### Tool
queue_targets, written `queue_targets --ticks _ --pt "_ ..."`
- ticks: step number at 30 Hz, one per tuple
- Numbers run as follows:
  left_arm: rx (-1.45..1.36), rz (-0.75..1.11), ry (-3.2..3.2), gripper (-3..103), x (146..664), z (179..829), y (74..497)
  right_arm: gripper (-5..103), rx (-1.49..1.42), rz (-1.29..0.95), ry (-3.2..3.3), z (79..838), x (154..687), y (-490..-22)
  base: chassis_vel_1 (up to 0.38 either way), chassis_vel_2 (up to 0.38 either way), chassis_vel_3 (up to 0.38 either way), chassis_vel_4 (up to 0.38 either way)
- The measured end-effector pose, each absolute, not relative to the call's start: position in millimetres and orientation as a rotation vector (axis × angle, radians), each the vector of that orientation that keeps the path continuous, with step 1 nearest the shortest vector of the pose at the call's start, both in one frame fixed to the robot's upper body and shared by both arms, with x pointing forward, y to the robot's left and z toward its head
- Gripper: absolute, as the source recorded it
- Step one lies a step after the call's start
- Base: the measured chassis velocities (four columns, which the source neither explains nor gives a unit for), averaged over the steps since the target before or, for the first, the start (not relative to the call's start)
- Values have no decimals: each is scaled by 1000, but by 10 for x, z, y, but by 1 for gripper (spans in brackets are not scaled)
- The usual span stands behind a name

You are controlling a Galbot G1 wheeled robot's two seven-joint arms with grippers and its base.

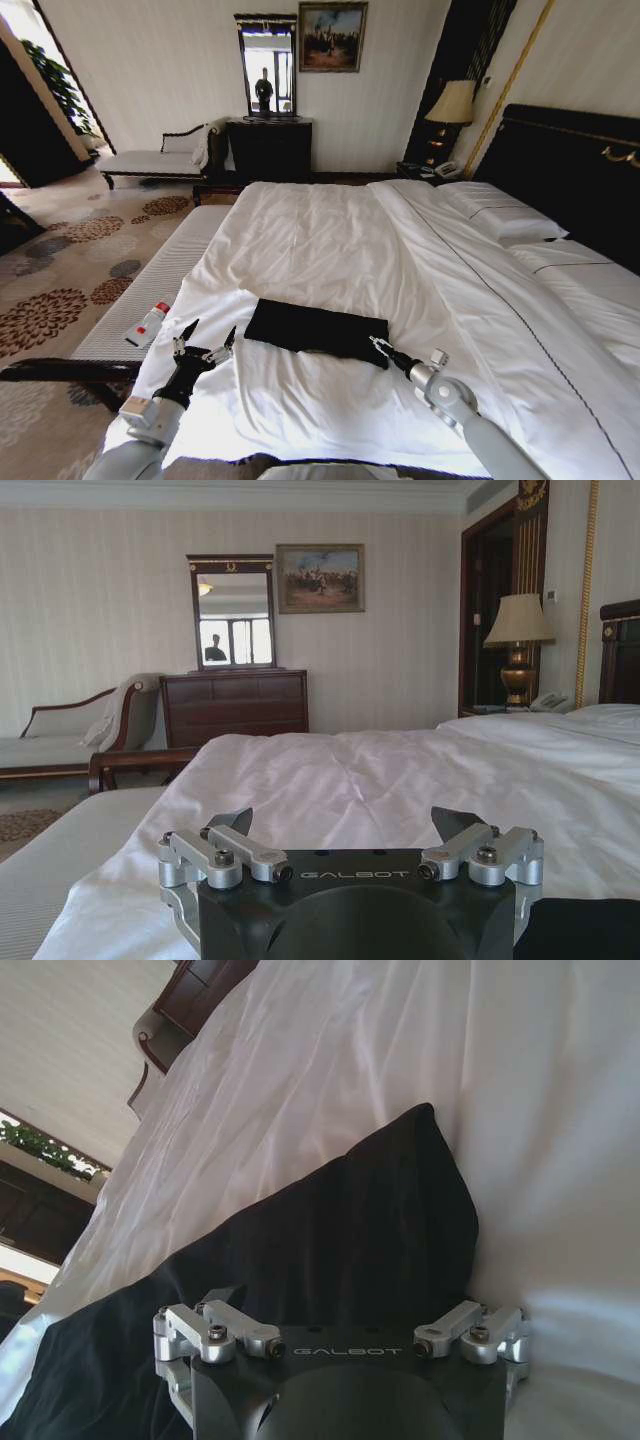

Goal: Fold the clothes on the bed.

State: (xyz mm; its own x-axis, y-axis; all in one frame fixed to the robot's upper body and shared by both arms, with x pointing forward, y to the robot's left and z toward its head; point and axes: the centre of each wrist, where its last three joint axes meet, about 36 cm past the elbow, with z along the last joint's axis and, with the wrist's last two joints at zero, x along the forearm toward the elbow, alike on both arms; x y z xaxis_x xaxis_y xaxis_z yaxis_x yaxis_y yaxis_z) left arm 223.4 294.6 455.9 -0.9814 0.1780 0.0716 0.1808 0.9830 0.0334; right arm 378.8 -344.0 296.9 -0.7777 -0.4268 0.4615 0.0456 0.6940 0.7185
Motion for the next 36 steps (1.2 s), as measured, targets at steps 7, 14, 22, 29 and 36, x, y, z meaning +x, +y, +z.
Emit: queue_targets --ticks 7,14,22,29,36 --pt "-277 -61 -3059 100 2235 4557 2946 73 289 -985 -2274 2948 3818 -3404 0 0 0 0" --pt "-277 -61 -3059 100 2235 4557 2945 46 294 -977 -2275 2983 3842 -3358 0 0 0 0" --pt "-276 -61 -3059 100 2235 4557 2945 19 303 -985 -2284 3030 3885 -3308 0 0 0 0" --pt "-277 -61 -3059 100 2235 4557 2945 7 299 -988 -2305 3114 3902 -3275 0 0 0 0" --pt "-277 -60 -3059 100 2235 4557 2945 7 308 -957 -2378 3438 3952 -3330 0 0 0 0"
